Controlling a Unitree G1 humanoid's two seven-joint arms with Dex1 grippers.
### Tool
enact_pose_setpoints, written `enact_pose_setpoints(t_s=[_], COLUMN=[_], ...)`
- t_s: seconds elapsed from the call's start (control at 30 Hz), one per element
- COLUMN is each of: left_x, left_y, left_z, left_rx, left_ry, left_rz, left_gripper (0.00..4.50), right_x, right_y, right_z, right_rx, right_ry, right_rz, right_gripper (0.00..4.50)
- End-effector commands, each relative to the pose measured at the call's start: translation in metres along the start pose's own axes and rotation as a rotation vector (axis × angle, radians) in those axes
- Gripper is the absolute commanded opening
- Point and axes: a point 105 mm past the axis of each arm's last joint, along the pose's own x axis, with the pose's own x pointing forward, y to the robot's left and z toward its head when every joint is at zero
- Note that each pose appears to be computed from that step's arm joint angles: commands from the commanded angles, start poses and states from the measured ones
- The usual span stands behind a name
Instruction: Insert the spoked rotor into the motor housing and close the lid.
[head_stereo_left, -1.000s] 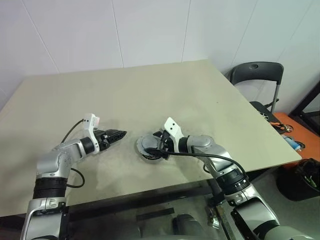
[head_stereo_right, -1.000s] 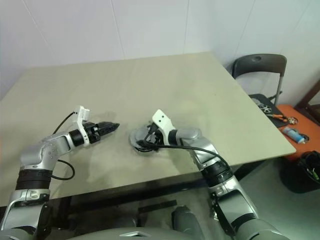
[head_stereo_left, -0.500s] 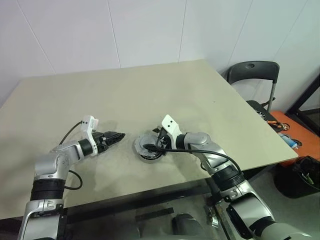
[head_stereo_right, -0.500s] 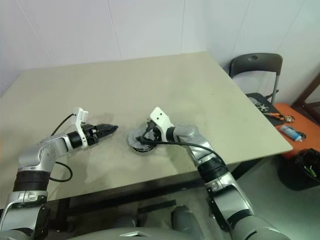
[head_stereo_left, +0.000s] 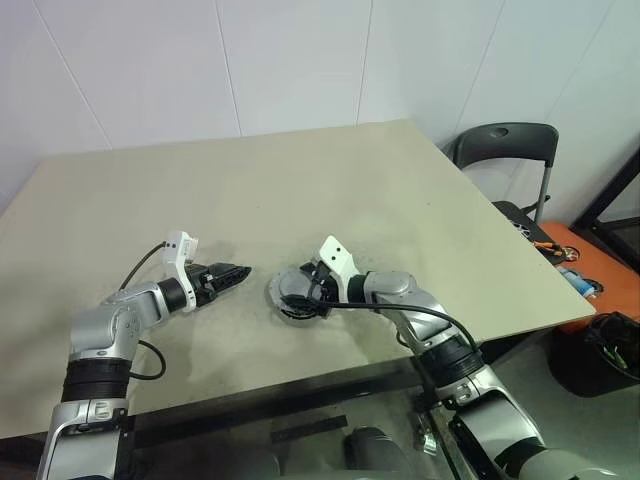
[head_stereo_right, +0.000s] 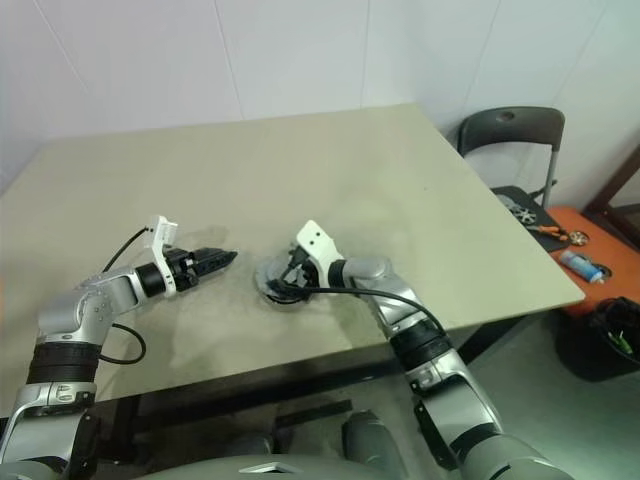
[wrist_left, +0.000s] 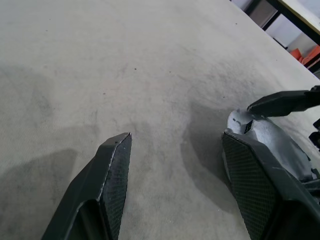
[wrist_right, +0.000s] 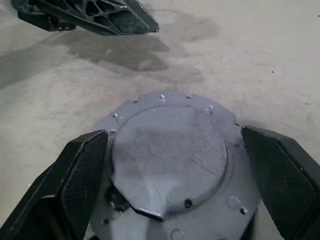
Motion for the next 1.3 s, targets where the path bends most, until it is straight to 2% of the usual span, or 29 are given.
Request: enact_pose_setpoints(t_s=[0.03, 0.13, 0.2, 0.3, 0.57, 0.77, 0.9, 0.97, 1.17, 1.3], left_x=[0.000, 0.000, 0.000, -0.001, 0.001, 0.003, 0.003, 0.003, 0.004, 0.002], left_y=[-0.007, -0.007, -0.007, -0.007, -0.006, -0.005, -0.005, -0.006, -0.006, -0.005], left_z=[0.016, 0.016, 0.016, 0.015, 0.013, 0.011, 0.010, 0.009, 0.006, 0.006], left_rx=[0.042, 0.041, 0.040, 0.038, 0.032, 0.032, 0.028, 0.026, 0.018, 0.016], left_ry=[-0.043, -0.044, -0.044, -0.044, -0.045, -0.044, -0.044, -0.044, -0.041, -0.039], left_rz=[-0.020, -0.021, -0.020, -0.017, -0.014, -0.006, -0.006, -0.007, -0.003, 0.000], left_gripper=[3.06, 3.06, 3.06, 3.06, 3.06, 3.06, 3.06, 3.06, 3.06, 3.06], right_x=[0.001, 0.000, -0.001, -0.004, -0.014, -0.023, -0.032, -0.036, -0.035, -0.037], right_y=[-0.001, -0.001, -0.003, -0.005, -0.017, -0.004, -0.002, -0.001, -0.002, 0.002], right_z=[0.006, 0.003, 0.002, -0.001, -0.001, 0.039, 0.045, 0.042, 0.005, -0.016], right_rx=[-0.022, -0.024, -0.023, -0.016, -0.006, -0.175, -0.186, -0.174, -0.088, -0.127], right_ry=[-0.014, -0.010, -0.014, -0.006, -0.003, -0.091, -0.095, -0.087, 0.012, 0.086], right_rz=[-0.004, -0.006, -0.010, -0.016, -0.065, -0.052, -0.058, -0.058, -0.071, -0.050], right_gripper=[4.46, 4.46, 4.08, 3.23, 3.23, 3.23, 3.23, 3.23, 3.23, 3.23])
